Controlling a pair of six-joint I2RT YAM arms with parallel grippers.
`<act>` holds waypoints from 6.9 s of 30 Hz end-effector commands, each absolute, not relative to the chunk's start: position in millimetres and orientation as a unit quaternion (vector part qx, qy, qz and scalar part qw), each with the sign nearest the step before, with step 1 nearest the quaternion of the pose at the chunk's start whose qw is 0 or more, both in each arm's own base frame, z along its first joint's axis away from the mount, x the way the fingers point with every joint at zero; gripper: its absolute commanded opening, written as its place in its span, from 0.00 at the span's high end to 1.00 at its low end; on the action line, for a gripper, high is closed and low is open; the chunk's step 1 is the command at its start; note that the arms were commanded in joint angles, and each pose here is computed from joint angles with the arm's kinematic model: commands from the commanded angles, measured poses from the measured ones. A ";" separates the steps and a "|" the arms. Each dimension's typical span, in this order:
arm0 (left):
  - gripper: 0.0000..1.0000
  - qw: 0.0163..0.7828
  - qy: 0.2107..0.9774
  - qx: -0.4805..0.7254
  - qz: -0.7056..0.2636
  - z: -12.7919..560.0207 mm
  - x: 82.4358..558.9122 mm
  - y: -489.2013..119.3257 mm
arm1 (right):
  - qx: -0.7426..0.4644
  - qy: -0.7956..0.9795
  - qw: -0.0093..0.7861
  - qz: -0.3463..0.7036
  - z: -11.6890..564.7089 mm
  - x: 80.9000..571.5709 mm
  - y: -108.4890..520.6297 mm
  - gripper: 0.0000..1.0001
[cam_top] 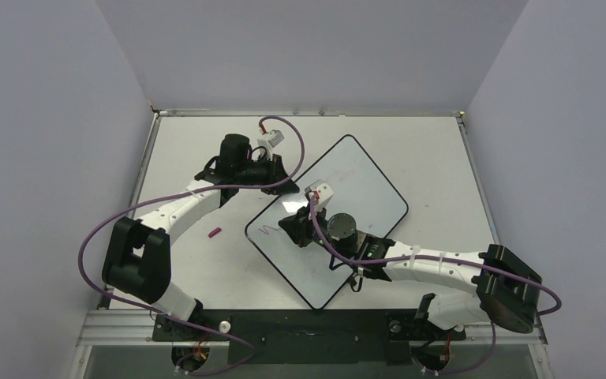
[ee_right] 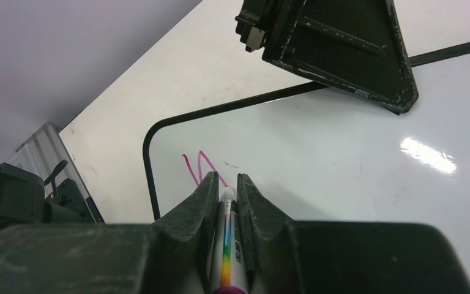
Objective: Write a sentence on the whiteboard
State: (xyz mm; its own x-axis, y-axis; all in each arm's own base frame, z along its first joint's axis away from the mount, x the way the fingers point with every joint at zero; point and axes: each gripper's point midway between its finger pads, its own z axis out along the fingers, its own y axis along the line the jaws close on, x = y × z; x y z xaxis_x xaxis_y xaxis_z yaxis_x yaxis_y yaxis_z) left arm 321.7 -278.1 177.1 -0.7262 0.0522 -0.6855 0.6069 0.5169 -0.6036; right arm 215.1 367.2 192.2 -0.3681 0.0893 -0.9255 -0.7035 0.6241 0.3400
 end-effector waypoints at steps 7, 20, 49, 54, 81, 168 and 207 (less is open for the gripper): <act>1.00 0.352 0.811 0.223 -0.411 178.1 328.9 -270.2 | -0.196 0.746 0.530 0.352 187.4 225.6 358.2 1.00; 1.00 0.354 0.810 0.224 -0.410 179.2 328.7 -269.8 | -0.193 0.739 0.543 0.349 208.1 244.3 371.6 1.00; 1.00 0.355 0.818 0.218 -0.396 173.6 332.7 -266.4 | -0.176 0.724 0.568 0.350 243.4 249.1 351.5 1.00; 1.00 0.357 0.818 0.217 -0.395 174.2 332.9 -266.0 | -0.166 0.729 0.570 0.340 237.1 251.0 337.2 1.00; 1.00 0.359 0.819 0.216 -0.391 173.8 334.9 -265.5 | -0.168 0.736 0.558 0.346 222.6 256.5 342.3 1.00; 1.00 0.360 0.820 0.216 -0.388 173.6 335.1 -264.7 | -0.158 0.767 0.523 0.337 187.9 259.8 335.9 1.00; 1.00 0.361 0.820 0.215 -0.388 174.1 335.4 -264.4 | -0.154 0.738 0.559 0.344 235.9 283.7 344.8 1.00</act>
State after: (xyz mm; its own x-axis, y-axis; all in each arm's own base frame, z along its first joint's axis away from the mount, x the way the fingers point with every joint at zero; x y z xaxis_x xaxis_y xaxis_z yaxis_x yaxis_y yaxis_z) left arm 322.0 -275.0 176.3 -0.7209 0.0426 -0.6917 0.5941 0.5518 -0.5852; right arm 274.6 336.1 209.1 -0.3727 0.1085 -0.9216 -0.5924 0.7366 0.3263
